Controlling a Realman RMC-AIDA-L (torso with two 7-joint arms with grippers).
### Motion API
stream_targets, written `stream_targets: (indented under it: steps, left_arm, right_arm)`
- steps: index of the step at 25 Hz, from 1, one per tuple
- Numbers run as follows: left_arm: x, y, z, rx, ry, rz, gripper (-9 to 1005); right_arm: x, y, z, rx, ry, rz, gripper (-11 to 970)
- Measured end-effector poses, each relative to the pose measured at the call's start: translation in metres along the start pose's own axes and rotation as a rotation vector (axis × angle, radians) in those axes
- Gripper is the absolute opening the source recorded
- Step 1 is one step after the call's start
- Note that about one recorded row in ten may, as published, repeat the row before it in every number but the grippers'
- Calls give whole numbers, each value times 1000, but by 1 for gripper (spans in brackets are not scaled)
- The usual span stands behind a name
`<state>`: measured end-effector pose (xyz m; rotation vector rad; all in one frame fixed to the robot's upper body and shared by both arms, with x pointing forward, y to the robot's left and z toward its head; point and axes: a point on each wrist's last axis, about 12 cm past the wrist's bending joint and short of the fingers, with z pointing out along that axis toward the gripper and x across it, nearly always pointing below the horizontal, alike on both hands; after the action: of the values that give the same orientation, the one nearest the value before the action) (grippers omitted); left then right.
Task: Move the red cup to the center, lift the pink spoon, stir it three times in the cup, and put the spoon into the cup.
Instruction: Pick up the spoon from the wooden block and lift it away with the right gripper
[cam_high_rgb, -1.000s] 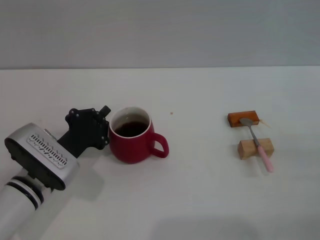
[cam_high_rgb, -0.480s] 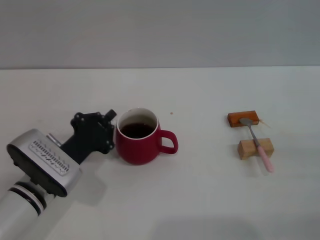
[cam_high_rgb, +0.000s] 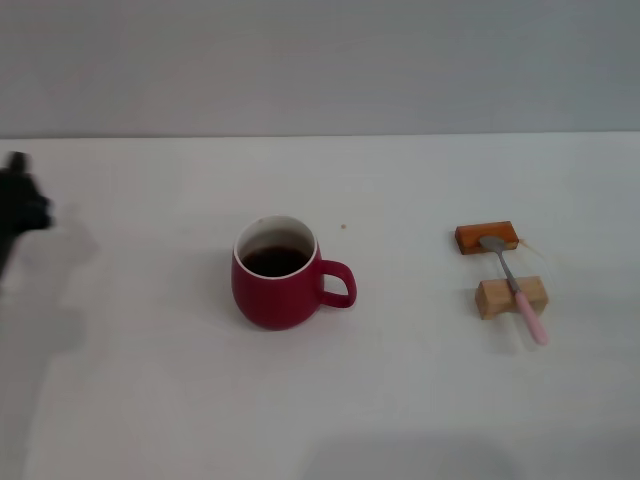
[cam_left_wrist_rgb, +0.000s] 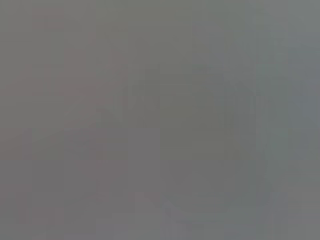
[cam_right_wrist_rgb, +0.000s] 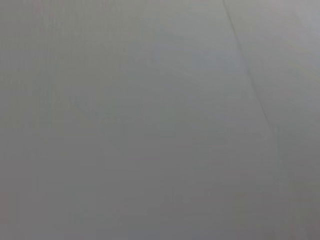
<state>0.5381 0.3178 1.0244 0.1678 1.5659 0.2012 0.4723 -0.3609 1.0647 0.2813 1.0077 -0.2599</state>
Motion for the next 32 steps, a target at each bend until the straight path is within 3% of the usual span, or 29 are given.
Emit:
stream_targets:
  steps: [2, 7, 12, 16, 19, 22, 26, 27, 32]
  left_arm:
    - [2, 24, -1, -128, 3, -96, 2]
    - [2, 44, -4, -246, -9, -171, 92]
    - [4, 54, -7, -298, -24, -278, 183]
    - [3, 56, -7, -313, -35, -320, 299]
    - [1, 53, -4, -304, -41, -320, 396]
    - [-1, 51, -2, -292, -44, -312, 613]
    - [-3, 50, 1, -287, -50, -311, 795]
    - [-5, 49, 4, -284, -56, -311, 840]
    - [-7, 48, 8, -282, -61, -298, 844]
  right_arm:
    - [0, 0, -1, 1, 1, 0, 593]
    - [0, 1, -1, -8, 4, -2, 594]
    - [1, 2, -5, -19, 13, -3, 594]
    - [0, 6, -19, -49, 37, 29, 594]
    - [-4, 14, -42, -82, 81, 80, 594]
    - [-8, 20, -61, -103, 121, 84, 594]
    - [-11, 31, -80, -133, 175, 95, 594]
    - [-14, 37, -94, -154, 218, 122, 594]
    - [-21, 50, -118, -194, 315, 146, 594]
